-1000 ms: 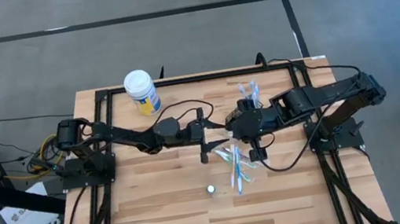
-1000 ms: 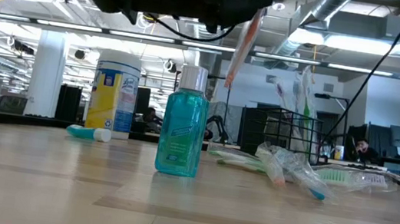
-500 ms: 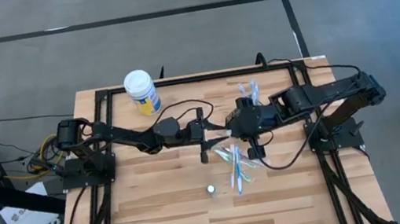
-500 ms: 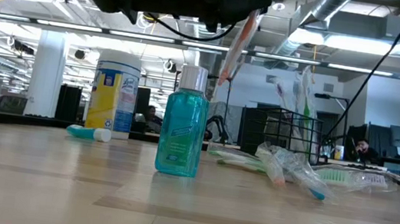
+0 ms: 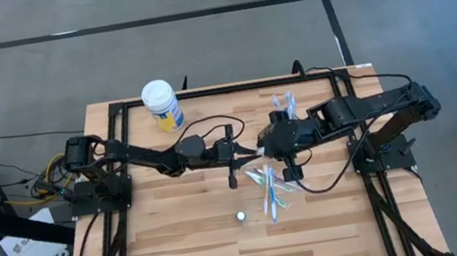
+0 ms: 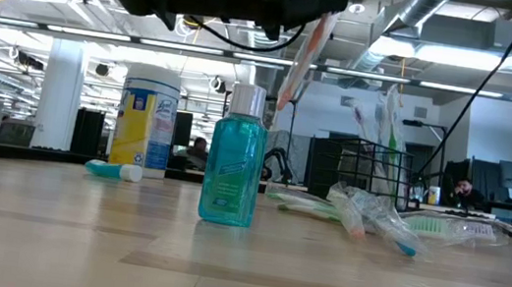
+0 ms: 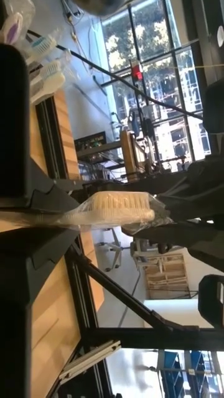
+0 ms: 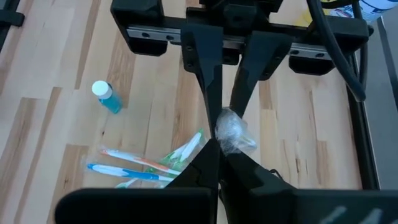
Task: Pick & Place toothbrushing station
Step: Put the orange toothbrush into the mesh organizer
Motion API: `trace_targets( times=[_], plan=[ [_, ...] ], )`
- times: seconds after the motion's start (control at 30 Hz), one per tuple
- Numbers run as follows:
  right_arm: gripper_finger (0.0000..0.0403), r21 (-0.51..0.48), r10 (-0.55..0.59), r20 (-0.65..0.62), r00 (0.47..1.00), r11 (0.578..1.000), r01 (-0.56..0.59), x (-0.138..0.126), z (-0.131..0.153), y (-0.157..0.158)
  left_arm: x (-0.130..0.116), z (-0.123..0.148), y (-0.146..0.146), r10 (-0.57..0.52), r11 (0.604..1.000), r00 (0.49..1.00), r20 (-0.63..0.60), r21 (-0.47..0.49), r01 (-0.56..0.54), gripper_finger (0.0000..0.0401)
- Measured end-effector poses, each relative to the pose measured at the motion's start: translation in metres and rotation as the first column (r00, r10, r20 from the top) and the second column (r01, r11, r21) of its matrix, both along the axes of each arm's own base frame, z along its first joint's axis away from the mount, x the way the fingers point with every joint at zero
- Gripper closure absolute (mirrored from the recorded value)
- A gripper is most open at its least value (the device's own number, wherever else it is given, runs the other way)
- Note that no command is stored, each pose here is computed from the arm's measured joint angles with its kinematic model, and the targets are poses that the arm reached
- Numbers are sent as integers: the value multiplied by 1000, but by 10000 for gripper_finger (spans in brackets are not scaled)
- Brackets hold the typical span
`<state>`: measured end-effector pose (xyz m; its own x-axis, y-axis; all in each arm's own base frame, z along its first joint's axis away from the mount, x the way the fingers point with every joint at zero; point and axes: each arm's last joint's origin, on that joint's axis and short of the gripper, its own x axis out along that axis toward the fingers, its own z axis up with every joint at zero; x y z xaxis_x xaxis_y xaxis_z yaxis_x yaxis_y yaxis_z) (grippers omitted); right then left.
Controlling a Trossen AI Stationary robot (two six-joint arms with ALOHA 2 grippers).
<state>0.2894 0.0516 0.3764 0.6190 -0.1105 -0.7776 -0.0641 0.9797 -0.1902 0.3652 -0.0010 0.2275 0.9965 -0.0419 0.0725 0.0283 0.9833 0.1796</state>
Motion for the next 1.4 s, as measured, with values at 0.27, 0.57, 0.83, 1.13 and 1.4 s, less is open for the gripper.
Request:
trace_targets(
  times=[0.27, 0.57, 0.83, 1.13, 1.4],
  plan=[
    [403, -5, -51, -13, 999, 999, 51, -1, -1, -3, 0, 0, 7, 15, 1000, 1000, -6, -14, -15, 392],
    [403, 9, -123, -47, 991, 992, 124, -3, -3, -12, 0, -1, 12, 27, 999, 1000, -9, -32, -27, 395],
    [403, -13, -181, -115, 977, 983, 181, -12, -6, -17, -4, -2, 20, 33, 998, 999, 8, -56, -32, 394],
    [375, 24, -227, -89, 970, 973, 230, -28, 1, -19, -10, 3, 24, -18, 997, 995, 100, -69, 25, 394],
    [306, 32, -250, -104, 963, 967, 254, -29, 0, -19, -12, 9, 33, -36, 998, 985, 168, -51, 45, 395]
  ],
)
